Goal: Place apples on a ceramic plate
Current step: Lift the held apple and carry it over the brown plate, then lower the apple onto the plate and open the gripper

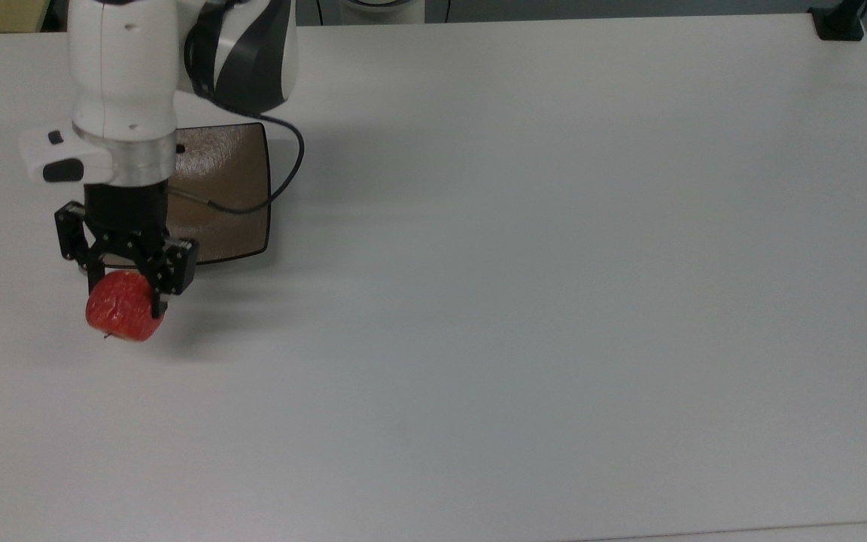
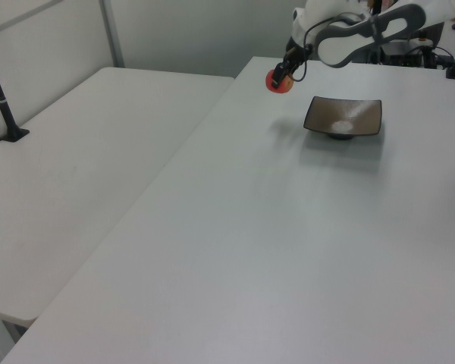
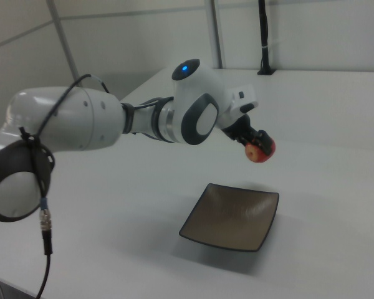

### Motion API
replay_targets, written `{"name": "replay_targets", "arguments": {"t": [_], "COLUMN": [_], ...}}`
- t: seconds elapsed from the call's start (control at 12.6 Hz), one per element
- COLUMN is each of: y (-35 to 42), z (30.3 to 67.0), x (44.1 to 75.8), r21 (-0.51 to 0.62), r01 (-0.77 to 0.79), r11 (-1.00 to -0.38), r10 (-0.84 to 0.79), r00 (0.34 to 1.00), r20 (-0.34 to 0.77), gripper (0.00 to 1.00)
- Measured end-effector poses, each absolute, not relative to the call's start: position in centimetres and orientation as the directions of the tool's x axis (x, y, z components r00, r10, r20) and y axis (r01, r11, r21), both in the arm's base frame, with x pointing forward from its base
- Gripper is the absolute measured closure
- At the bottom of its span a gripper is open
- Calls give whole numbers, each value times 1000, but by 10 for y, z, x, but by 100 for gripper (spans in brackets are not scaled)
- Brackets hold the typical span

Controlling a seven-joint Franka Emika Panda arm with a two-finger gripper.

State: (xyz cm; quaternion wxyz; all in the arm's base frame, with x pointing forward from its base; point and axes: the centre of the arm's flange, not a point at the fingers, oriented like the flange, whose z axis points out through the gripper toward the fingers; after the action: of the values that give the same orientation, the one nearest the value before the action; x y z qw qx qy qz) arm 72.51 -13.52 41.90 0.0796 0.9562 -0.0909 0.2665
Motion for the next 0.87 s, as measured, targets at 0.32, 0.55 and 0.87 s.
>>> {"name": "replay_targets", "arguments": {"t": [0.32, 0.55, 0.87], "y": [-124, -128, -130], "z": [434, 434, 425], "x": [666, 626, 620], "r21": [156, 180, 179], "r01": [-118, -20, -2], "r11": [-981, -984, -984], "r10": [-55, 17, 30], "r00": [931, 980, 984], "r20": [361, 200, 173], "gripper": [27, 24, 4]}}
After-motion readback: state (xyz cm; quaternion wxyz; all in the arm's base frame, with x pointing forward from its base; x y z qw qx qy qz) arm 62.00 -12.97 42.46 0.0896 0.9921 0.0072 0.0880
